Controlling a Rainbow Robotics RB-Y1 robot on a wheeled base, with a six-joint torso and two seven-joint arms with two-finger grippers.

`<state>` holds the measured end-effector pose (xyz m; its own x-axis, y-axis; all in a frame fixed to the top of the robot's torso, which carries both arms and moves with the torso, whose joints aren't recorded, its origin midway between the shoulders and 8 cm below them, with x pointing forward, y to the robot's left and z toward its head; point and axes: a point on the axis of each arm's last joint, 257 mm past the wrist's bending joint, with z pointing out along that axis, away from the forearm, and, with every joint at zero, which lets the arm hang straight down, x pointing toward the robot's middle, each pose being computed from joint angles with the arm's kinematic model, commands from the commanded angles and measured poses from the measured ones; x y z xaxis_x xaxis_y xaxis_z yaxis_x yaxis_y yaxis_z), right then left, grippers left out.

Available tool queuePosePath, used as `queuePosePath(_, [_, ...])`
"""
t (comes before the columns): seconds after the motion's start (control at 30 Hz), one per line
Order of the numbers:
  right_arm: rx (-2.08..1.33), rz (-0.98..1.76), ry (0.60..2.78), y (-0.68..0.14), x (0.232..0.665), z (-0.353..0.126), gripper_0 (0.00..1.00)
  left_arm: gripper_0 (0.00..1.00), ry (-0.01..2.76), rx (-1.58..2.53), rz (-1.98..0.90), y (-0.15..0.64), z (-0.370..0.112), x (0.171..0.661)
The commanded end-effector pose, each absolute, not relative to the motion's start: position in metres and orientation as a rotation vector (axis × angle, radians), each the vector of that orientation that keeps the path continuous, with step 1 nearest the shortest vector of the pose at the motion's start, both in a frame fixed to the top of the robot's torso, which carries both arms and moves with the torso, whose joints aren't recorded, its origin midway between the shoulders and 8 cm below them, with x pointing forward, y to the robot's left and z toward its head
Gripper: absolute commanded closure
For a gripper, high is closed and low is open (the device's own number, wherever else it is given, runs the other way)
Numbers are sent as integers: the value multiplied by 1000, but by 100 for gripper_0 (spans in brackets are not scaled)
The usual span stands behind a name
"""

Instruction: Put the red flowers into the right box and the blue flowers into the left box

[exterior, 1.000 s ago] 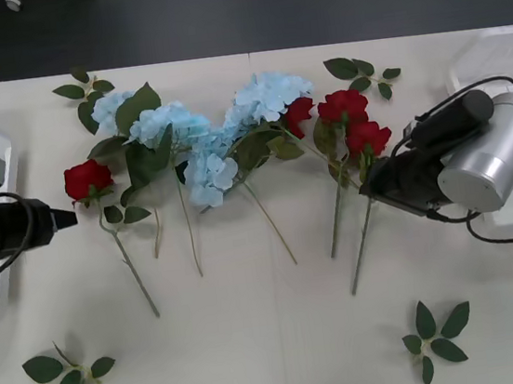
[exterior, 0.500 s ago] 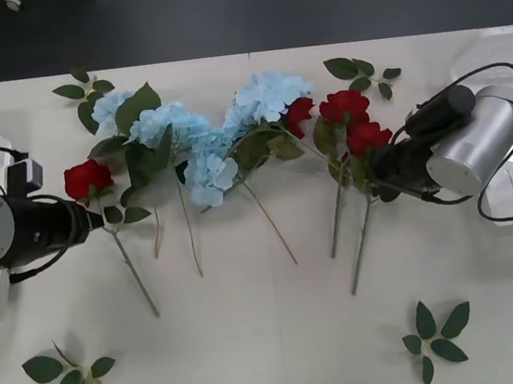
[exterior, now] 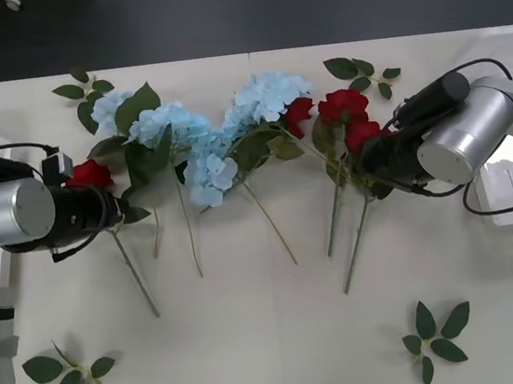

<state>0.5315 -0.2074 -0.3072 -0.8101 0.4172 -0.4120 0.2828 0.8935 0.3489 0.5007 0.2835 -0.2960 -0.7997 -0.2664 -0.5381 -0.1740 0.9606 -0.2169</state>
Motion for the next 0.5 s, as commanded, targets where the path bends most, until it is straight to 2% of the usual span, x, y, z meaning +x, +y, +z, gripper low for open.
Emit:
queuePosePath(0.03, [392,373,2572,-195,536,-293,38,0,2483,-336,-181,294,-287,512])
queuePosePath(0.5, [361,375,2600,-189,533,-304,37,0,2538,-306,-129,293,-317,507])
